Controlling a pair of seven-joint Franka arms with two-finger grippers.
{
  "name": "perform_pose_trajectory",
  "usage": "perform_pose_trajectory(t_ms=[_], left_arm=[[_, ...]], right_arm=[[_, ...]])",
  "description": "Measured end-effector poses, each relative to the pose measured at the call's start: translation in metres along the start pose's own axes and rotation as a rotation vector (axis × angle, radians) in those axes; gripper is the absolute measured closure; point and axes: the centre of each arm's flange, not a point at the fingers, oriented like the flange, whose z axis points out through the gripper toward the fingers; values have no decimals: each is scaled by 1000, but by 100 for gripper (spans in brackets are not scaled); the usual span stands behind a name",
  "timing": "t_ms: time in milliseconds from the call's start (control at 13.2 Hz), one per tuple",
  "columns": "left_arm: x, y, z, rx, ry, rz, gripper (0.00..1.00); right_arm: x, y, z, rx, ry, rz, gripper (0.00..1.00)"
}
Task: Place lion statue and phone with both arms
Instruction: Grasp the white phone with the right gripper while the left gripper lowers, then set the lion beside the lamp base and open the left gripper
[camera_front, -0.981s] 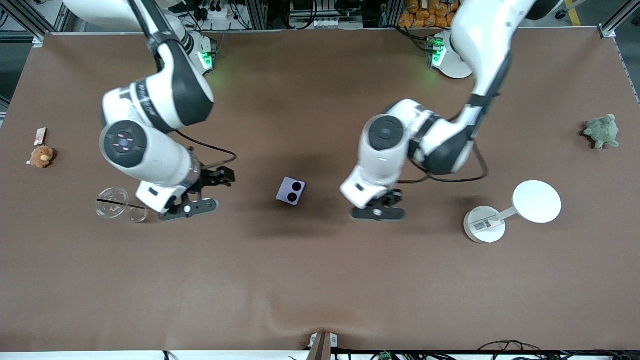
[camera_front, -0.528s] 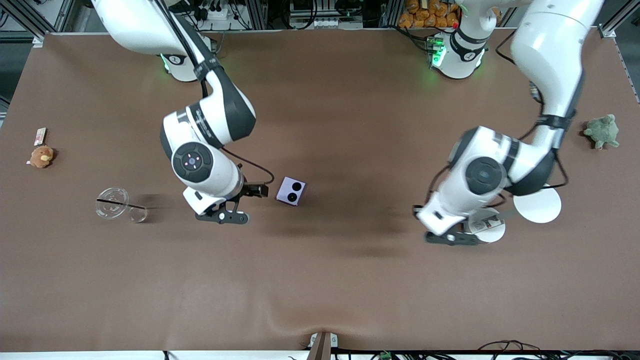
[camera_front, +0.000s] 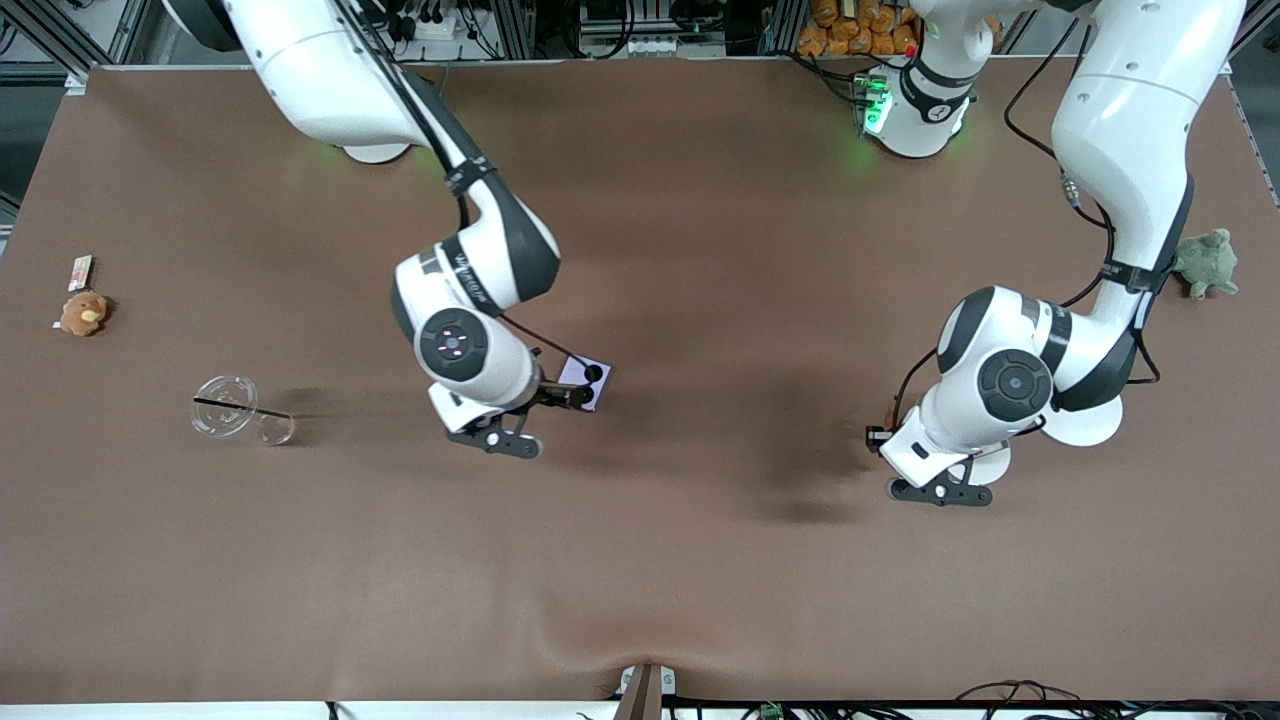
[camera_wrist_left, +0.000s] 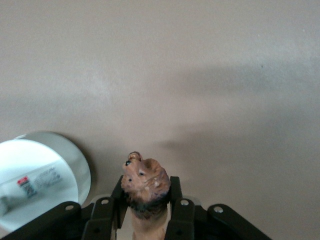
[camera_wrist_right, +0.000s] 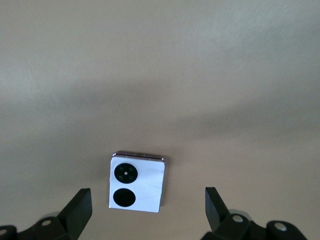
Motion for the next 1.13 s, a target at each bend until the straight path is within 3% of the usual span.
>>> perform_pose_trajectory(t_ms=[302,604,1057,1132], left_arm=[[2,-6,26,-29,20,2,63],[2,-21,34,5,29,35,63],[1,-32,42,6,17,52,63],[1,-32,43,6,17,52,57]], right_arm=[[-7,-5,37,-33,-31,-11,0],[-14,-8,62,-25,-18,-17,0],[-17,-8,92,40,-102,58,0],[-17,-8,96,43,-99,60,0]])
